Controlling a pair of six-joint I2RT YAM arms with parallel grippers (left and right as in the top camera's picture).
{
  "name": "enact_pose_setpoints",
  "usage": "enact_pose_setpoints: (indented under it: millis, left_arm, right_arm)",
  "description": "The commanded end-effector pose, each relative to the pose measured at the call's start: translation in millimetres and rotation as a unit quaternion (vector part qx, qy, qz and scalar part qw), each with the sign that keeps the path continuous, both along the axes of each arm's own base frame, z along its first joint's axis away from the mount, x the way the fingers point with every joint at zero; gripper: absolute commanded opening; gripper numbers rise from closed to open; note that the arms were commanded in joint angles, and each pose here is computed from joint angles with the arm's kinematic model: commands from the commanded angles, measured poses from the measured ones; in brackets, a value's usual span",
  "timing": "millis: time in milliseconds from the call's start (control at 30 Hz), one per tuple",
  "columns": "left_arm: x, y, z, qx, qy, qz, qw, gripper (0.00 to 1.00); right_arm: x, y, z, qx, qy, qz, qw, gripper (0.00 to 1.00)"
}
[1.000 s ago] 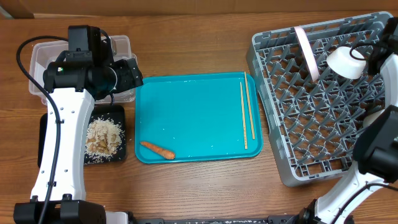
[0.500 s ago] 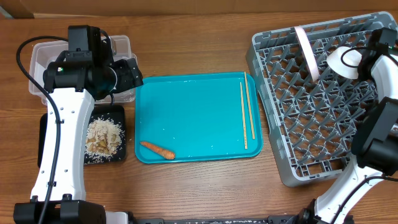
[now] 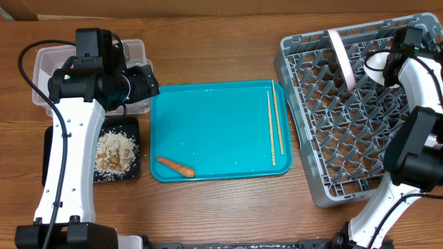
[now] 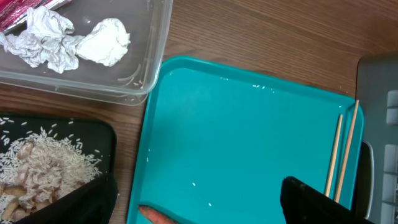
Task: Sort waste into correct bins and load items into the dishwasher
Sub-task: 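Place the bowl upright in the dish rack with the right gripper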
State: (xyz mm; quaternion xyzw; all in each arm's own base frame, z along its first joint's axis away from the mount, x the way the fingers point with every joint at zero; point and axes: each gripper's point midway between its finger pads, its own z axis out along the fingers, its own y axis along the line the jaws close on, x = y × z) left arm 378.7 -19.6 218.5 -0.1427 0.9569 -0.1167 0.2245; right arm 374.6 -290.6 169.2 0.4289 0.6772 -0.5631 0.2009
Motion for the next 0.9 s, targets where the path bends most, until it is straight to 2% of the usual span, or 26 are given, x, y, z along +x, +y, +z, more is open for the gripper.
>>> enact_pose_setpoints:
  millis: [0, 133, 433, 867]
  left_arm:
    - [2.0, -1.1, 3.8, -0.005, -0.006, 0.003, 1.000, 0.86]
    - [2.3, -1.1, 4.0, -0.005, -0.007, 0.003, 1.000, 0.86]
    - [2.3, -1.1, 4.0, -0.005, -0.007, 0.003, 1.000, 0.86]
    - [2.1, -2.3, 4.1, -0.008, -0.006, 0.001, 1.000, 0.86]
  right_arm:
    - [-9.8, -6.4, 20.2, -0.074, 0.014, -0.026, 0.997, 0.04]
    - [-6.9, -9.0, 39.6, -0.126, -0.017, -0.043, 0.991, 0.04]
    - [8.3, -14.9, 18.3, -0.067, -0.052, -0.019, 0.996, 0.04]
    - [15.7, -14.2, 8.2, -0.047, -0.054, -0.007, 0.997, 0.04]
